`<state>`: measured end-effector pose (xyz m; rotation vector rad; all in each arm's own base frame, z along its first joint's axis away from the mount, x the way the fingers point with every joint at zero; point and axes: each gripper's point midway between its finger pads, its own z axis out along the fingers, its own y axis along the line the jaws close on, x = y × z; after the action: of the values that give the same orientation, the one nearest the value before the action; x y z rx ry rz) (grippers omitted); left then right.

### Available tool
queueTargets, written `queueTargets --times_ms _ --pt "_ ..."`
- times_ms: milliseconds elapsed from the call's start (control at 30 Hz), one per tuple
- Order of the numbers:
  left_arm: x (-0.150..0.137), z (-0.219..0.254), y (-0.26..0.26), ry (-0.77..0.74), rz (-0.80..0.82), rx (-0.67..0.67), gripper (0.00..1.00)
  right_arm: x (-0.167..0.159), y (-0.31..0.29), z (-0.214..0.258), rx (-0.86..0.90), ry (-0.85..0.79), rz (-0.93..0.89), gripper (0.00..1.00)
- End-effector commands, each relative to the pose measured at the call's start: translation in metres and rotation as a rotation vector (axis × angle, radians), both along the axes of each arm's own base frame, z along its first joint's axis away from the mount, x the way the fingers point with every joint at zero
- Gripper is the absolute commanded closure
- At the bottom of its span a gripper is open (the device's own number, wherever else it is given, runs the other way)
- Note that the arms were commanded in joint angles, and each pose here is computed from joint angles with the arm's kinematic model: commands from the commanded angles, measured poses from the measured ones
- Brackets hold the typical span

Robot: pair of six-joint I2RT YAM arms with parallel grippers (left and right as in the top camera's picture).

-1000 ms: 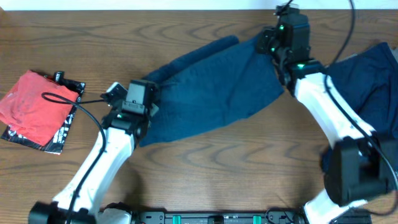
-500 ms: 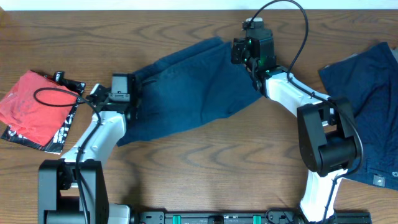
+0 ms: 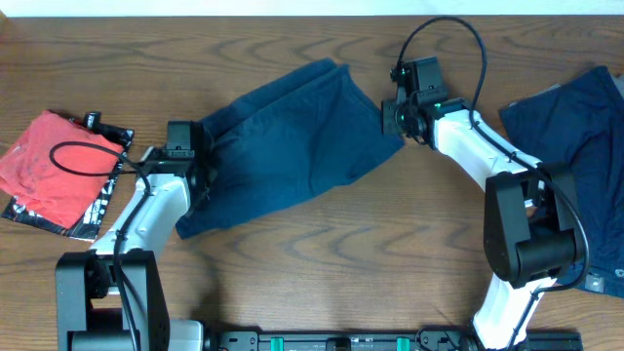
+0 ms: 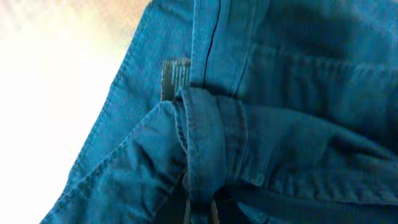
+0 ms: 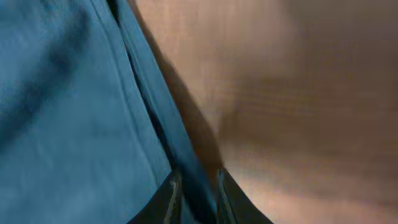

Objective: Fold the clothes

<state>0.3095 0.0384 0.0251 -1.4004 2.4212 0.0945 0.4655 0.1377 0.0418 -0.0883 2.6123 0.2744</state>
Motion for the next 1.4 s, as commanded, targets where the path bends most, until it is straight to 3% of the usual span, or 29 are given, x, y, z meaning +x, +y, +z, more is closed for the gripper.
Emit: queueTargets --times_ms 0,267,367,633,867,1267,1333,1367 --pt "-0.010 -0.001 -0.001 0.053 -0.036 0.000 0.94 -0.010 0.002 -0.015 -0.011 0.057 0.053 0.79" --pt "-0.025 -0.005 -0.010 0.138 -0.161 -0.027 0.94 -0.035 -0.003 -0.052 -0.053 0.196 0.076 0.79" --pt "-0.027 -0.006 -0.010 0.149 -0.165 -0.027 0.94 -0.036 -0.003 -0.056 -0.055 0.204 0.076 0.75" --pt "-0.030 -0.006 -0.010 0.162 -0.166 -0.028 0.94 -0.009 0.028 -0.035 0.056 0.061 0.159 0.68" --pt "-0.030 -0.006 -0.010 0.161 -0.166 -0.028 0.94 0.022 0.043 0.008 0.107 -0.127 0.170 0.68" --pt "-0.030 -0.006 -0.010 0.161 -0.166 -0.028 0.94 0.002 0.061 -0.038 0.111 -0.023 0.269 0.52" --pt "-0.030 -0.006 -0.010 0.161 -0.166 -0.028 0.94 -0.005 0.065 -0.048 0.112 0.008 0.287 0.56" --pt "-0.030 -0.006 -0.010 0.162 -0.166 -0.028 0.94 -0.007 0.065 -0.052 0.104 0.021 0.285 0.67"
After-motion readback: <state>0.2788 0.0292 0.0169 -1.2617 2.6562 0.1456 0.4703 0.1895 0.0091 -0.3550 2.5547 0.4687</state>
